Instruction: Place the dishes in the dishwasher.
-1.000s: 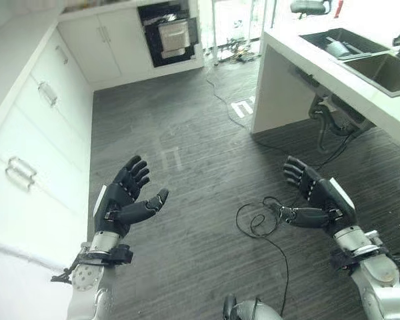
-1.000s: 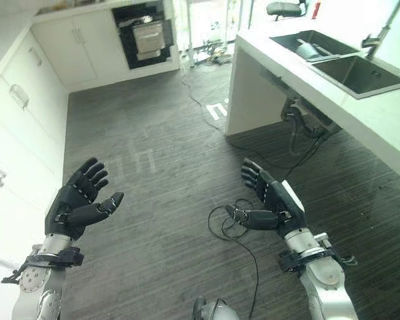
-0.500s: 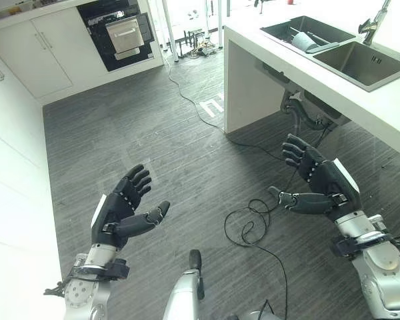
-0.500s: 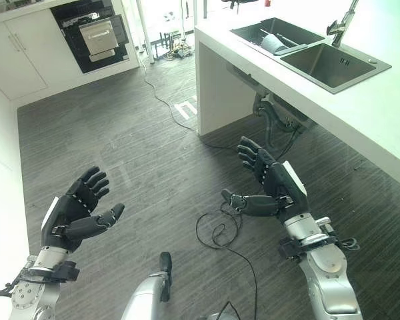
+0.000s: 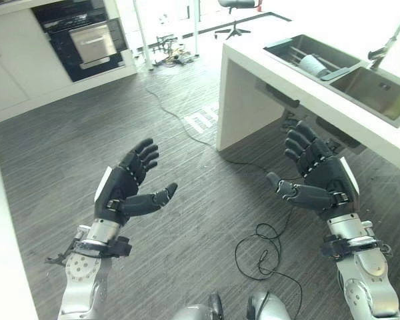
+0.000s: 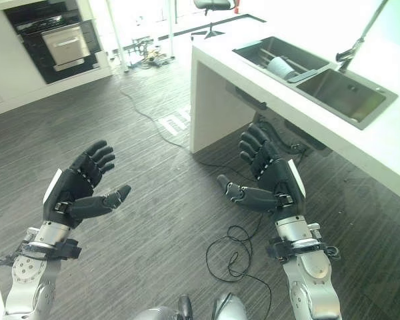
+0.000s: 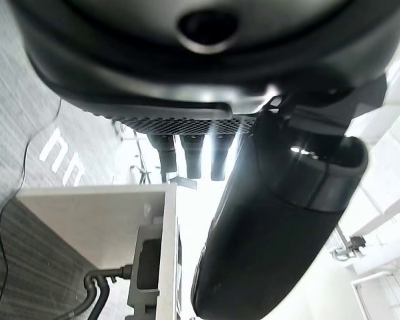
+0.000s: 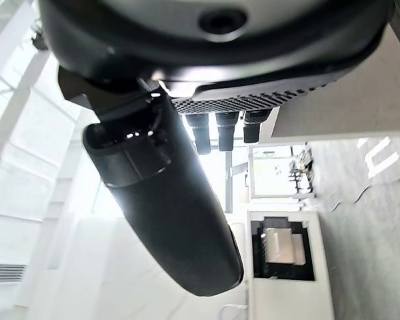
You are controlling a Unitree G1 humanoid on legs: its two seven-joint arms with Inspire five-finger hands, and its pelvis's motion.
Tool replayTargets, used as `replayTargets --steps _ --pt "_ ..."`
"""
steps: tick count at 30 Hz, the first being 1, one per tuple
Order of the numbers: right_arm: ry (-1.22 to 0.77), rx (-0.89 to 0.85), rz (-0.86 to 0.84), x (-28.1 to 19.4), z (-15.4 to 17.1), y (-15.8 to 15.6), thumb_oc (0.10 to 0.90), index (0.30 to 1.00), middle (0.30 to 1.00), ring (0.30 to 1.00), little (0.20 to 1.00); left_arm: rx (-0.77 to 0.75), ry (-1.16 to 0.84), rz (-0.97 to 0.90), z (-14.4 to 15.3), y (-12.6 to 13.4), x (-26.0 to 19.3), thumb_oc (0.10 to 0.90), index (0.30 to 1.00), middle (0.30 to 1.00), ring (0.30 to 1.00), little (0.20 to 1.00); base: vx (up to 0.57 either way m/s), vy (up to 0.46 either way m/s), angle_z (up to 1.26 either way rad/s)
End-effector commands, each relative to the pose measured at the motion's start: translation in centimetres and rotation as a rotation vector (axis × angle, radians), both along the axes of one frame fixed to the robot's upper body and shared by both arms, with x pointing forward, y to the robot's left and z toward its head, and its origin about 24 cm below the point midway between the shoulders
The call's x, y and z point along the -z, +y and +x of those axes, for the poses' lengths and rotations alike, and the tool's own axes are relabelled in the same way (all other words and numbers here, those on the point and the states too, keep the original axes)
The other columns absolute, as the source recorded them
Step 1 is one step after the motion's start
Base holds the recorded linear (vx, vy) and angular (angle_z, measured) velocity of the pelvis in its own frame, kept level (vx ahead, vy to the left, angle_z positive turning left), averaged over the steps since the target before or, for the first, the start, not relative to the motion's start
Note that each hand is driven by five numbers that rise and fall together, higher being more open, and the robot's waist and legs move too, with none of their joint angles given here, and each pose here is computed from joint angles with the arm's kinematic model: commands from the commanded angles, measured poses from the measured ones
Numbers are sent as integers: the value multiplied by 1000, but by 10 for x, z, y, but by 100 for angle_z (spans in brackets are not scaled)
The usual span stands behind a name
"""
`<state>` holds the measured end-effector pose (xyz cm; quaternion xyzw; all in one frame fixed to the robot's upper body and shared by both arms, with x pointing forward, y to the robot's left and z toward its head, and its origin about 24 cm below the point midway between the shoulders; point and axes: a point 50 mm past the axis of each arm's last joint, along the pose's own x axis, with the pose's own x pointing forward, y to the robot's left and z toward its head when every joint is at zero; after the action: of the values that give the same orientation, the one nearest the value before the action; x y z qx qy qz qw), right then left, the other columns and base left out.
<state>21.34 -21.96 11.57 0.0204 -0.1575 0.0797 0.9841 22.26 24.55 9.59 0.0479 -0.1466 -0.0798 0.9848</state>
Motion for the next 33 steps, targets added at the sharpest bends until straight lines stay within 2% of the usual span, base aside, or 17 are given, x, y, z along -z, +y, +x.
replayTargets --steps 1,8,11,20,33 --pt "-329 11 55 -59 -1 -14 800 900 900 900 900 31 -352 100 -5 -7 -67 800 900 900 900 900 397 -312 -42" --pt "-386 23 82 -68 8 -1 800 900 900 900 900 -38 -423 66 -6 -13 -76 800 900 900 900 900 420 -330 -52" --pt "-408 10 31 -76 11 4 800 900 900 900 900 -48 -464 14 -1 -17 -81 800 900 900 900 900 309 -276 -11" --pt "-405 -7 -26 -78 3 -8 800 900 900 900 900 -80 -550 -64 -13 -15 -84 800 900 900 900 900 278 -275 -39" --pt "-391 -74 -76 -80 8 2 800 900 900 900 900 -142 -560 -68 -26 -5 -74 800 900 900 900 900 229 105 -60"
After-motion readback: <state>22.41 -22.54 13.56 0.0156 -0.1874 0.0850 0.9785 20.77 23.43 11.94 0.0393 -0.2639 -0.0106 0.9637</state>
